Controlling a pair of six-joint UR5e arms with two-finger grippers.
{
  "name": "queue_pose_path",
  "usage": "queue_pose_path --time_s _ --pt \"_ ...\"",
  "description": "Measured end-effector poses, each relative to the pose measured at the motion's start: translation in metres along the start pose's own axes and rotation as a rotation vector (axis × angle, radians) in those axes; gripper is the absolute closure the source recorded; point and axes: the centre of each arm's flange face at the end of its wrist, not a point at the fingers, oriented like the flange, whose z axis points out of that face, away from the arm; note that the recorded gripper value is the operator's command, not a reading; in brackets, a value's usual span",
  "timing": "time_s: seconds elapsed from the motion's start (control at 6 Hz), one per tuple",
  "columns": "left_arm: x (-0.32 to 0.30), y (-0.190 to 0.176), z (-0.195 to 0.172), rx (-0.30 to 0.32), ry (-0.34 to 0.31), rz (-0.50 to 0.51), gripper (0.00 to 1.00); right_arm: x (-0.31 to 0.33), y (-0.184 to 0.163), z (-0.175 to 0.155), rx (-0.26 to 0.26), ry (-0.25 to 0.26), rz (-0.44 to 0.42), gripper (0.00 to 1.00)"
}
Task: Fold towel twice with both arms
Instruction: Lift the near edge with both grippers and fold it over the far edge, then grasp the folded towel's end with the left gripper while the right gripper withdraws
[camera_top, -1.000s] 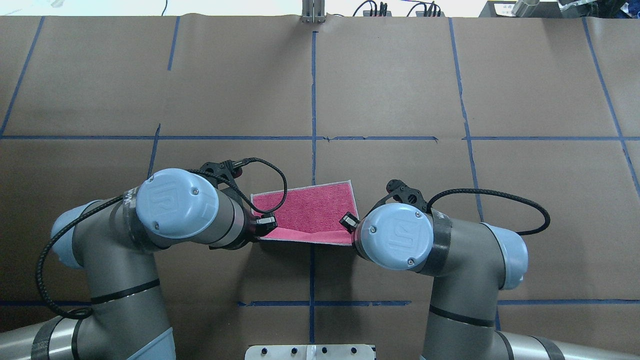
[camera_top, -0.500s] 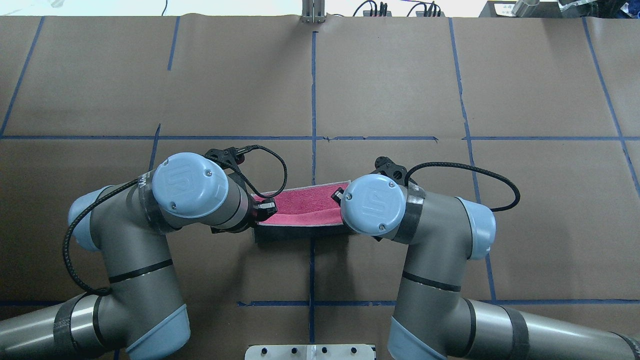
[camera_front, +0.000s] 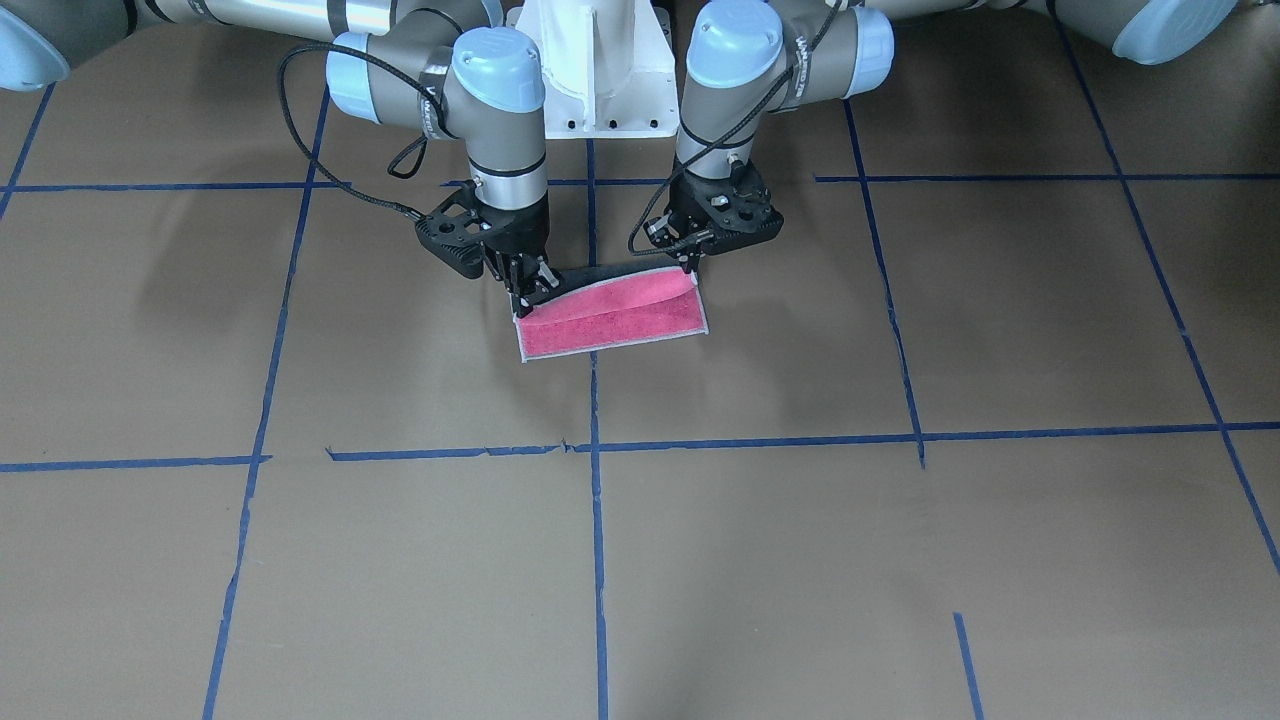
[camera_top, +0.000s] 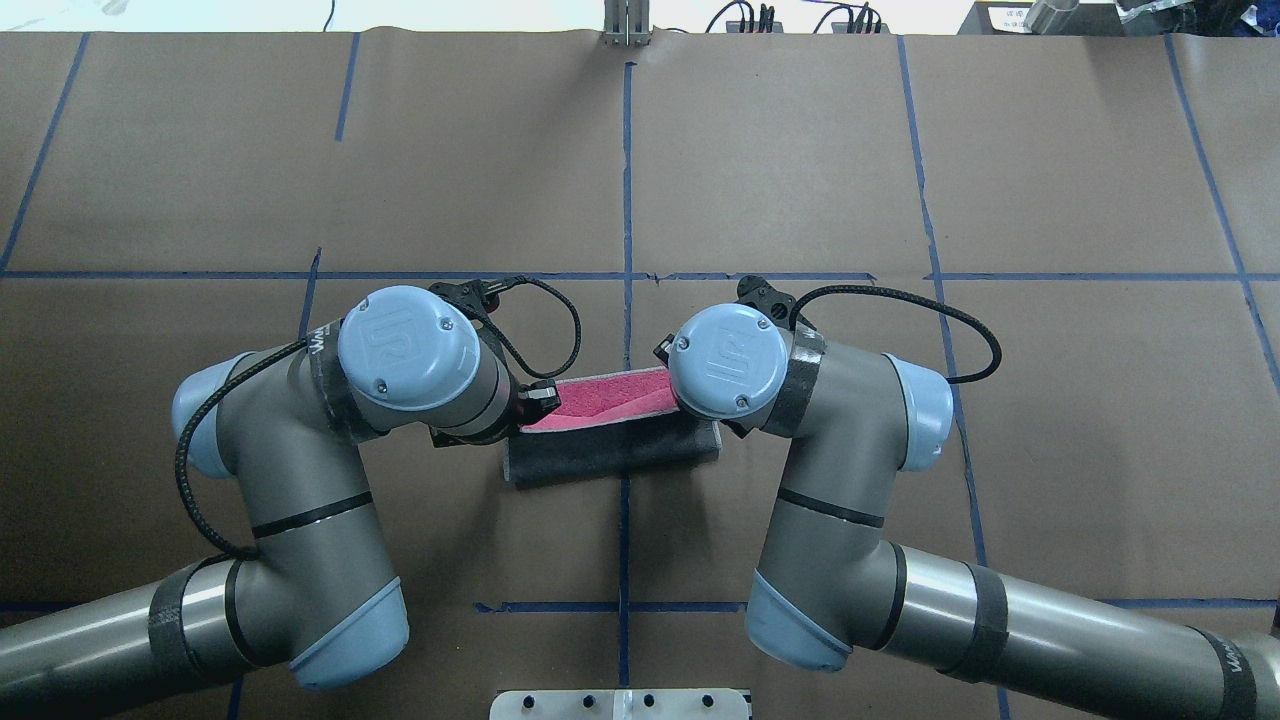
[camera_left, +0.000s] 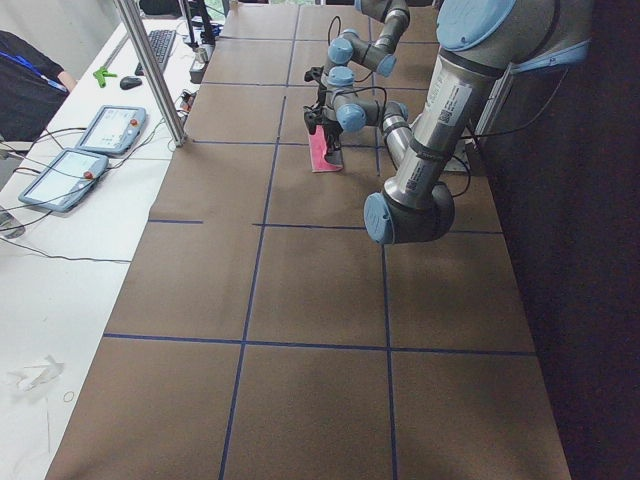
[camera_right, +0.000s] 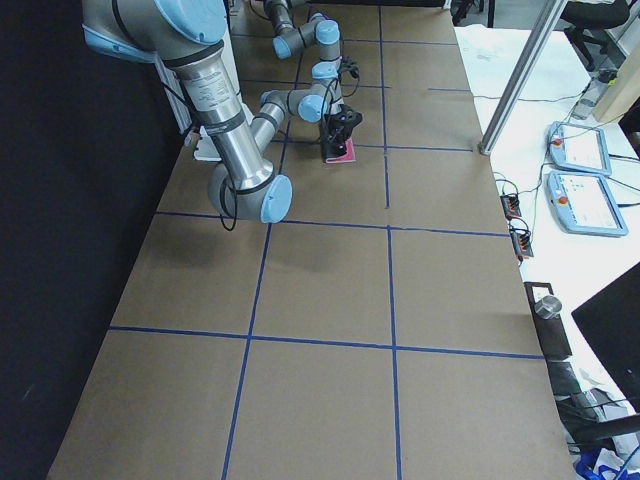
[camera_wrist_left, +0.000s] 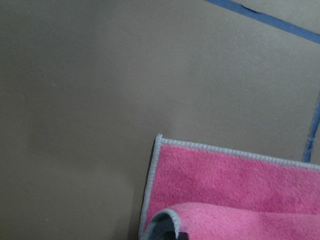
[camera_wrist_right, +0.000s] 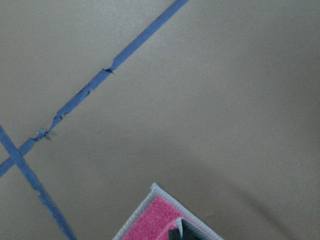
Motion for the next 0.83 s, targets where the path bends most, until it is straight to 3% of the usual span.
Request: queue_pose_path --time_s 0.17,0.5,0.83 --pt "0.003 -0.028 0.007 0.028 -0.006 -0.001 0.00 -0.017 -0.010 0.007 0.015 0.009 -0.036 0.00" --pt "0.004 -0.083 0.004 0.073 -0.021 0.043 0.00 -0.056 -0.050 0.010 -0.011 0.046 -0.096 0.00" --pt "0.001 -0.080 -0.004 0.007 0.005 0.113 0.00 -0.060 -0.106 -0.001 -0.123 0.074 -0.207 0.00"
